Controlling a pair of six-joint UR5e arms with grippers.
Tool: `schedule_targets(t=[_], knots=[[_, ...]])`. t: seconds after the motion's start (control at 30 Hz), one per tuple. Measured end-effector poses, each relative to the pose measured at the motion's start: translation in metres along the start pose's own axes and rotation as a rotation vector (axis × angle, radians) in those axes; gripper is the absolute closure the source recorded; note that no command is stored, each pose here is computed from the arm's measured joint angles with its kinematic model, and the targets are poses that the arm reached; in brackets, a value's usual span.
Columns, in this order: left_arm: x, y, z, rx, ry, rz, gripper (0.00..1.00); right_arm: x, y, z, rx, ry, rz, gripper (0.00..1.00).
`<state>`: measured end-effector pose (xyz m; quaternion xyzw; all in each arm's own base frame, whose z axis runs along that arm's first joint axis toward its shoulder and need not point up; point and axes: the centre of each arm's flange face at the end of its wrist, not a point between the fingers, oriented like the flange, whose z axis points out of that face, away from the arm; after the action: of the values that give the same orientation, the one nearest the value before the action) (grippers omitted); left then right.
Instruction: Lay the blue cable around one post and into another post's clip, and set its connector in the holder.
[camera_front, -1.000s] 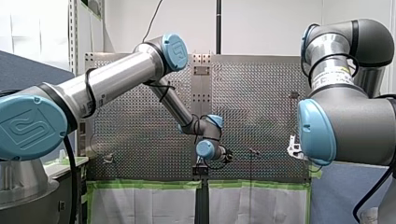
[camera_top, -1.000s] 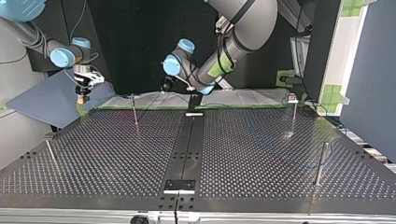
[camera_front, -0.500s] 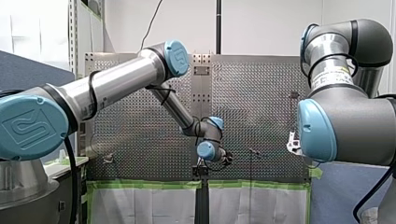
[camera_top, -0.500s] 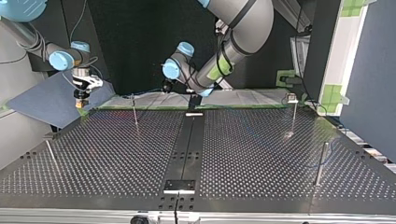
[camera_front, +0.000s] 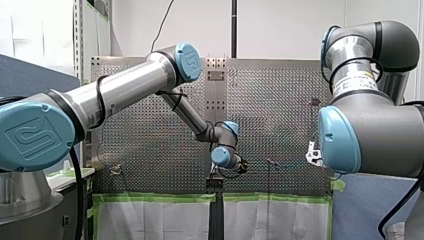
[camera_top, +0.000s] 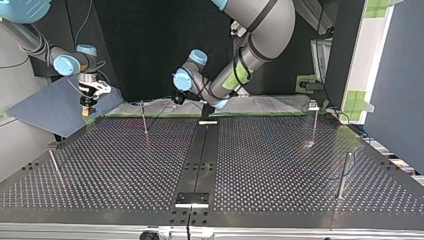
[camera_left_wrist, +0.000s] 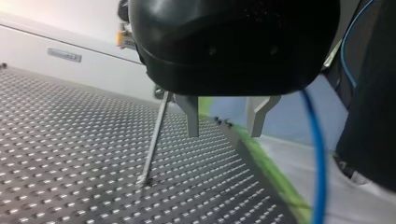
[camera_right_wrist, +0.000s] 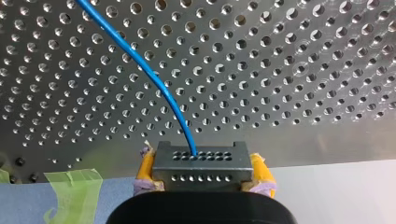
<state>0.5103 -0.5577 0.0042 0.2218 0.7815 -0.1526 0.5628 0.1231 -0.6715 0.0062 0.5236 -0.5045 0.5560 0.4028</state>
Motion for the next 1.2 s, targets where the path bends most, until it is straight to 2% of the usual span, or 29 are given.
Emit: schedule_targets(t=[0.17, 0.37, 0.53, 0.87, 1.03, 1.2], knots=[[-0.014, 0.002, 0.000, -0.016, -0.018, 0.000, 0.49, 0.000, 0.000, 0.000, 0.000, -0.002, 0.000, 1.00], [-0.024, -0.004, -0.013, -0.006, 0.005, 0.027, 0.49, 0.000, 0.000, 0.000, 0.000, -0.003, 0.001, 1.00], [-0.033, -0.007, -0.027, 0.009, 0.006, 0.045, 0.49, -0.001, 0.000, -0.001, 0.000, -0.005, -0.001, 1.00], [-0.009, -0.023, -0.054, 0.046, 0.078, 0.067, 0.49, -0.001, -0.003, -0.001, 0.003, -0.007, 0.001, 1.00], [-0.001, -0.030, -0.060, 0.064, 0.095, 0.044, 0.49, -0.001, -0.003, -0.001, 0.004, -0.006, 0.002, 1.00], [0.000, -0.027, -0.058, 0.050, 0.091, -0.001, 0.49, -0.001, -0.003, 0.000, 0.004, -0.006, 0.002, 1.00]])
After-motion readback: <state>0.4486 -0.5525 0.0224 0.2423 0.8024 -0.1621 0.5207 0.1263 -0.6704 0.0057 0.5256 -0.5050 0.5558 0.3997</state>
